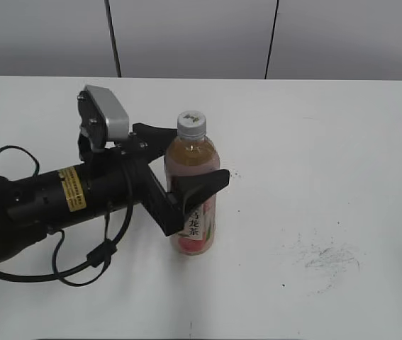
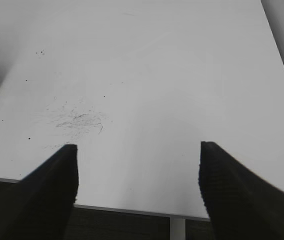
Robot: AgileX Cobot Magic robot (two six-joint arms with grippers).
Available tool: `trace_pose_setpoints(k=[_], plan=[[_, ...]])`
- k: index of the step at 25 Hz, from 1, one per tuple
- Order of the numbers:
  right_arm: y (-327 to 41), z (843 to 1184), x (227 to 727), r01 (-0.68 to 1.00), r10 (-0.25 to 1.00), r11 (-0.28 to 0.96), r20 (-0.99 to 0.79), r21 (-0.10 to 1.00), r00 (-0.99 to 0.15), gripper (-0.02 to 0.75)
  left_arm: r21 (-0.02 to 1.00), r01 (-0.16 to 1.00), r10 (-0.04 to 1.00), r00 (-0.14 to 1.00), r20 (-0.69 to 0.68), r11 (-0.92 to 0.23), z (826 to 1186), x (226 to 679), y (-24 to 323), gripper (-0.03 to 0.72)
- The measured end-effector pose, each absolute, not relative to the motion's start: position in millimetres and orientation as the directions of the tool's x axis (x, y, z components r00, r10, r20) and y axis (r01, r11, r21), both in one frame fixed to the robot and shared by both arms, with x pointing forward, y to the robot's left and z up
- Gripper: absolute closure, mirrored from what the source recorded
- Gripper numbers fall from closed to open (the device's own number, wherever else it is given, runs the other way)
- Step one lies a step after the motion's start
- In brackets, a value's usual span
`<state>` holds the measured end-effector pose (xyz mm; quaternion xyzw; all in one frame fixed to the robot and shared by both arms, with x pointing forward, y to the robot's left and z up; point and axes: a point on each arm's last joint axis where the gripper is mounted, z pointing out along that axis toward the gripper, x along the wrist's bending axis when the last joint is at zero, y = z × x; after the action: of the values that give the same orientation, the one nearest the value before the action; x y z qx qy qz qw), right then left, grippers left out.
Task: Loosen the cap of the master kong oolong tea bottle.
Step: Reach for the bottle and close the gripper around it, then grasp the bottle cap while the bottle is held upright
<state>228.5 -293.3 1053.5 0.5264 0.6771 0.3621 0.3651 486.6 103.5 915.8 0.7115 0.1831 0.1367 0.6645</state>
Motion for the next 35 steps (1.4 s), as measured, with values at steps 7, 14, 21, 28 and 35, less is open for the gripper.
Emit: trace_pose_setpoints(k=[7, 14, 21, 28, 35], plan=[[-293.3, 1053.5, 228.5, 0.449, 0.977, 0.184, -0.113, 0.875, -0.179, 0.174, 0.995, 0.089, 0.441, 0.895, -0.057, -0.053, 906.1, 495.9, 96.1, 0.104], [-293.3, 1053.5, 228.5, 0.449, 0.977, 0.184, -0.113, 0.875, -0.179, 0.174, 0.995, 0.087, 0.439, 0.897, -0.056, -0.051, 906.6, 496.4, 95.3, 0.243], [-293.3, 1053.5, 228.5, 0.449, 0.977, 0.184, -0.113, 0.875, -0.179, 0.174, 0.995, 0.087, 0.437, 0.898, -0.055, -0.053, 906.5, 496.1, 95.1, 0.243], [-293.3, 1053.5, 228.5, 0.449, 0.977, 0.184, -0.113, 0.875, -0.179, 0.174, 0.995, 0.087, 0.437, 0.898, -0.055, -0.053, 906.5, 496.1, 95.1, 0.243], [-293.3, 1053.5, 228.5, 0.449, 0.977, 0.184, -0.113, 0.875, -0.179, 0.174, 0.995, 0.087, 0.437, 0.898, -0.055, -0.053, 906.5, 496.1, 95.1, 0.243]])
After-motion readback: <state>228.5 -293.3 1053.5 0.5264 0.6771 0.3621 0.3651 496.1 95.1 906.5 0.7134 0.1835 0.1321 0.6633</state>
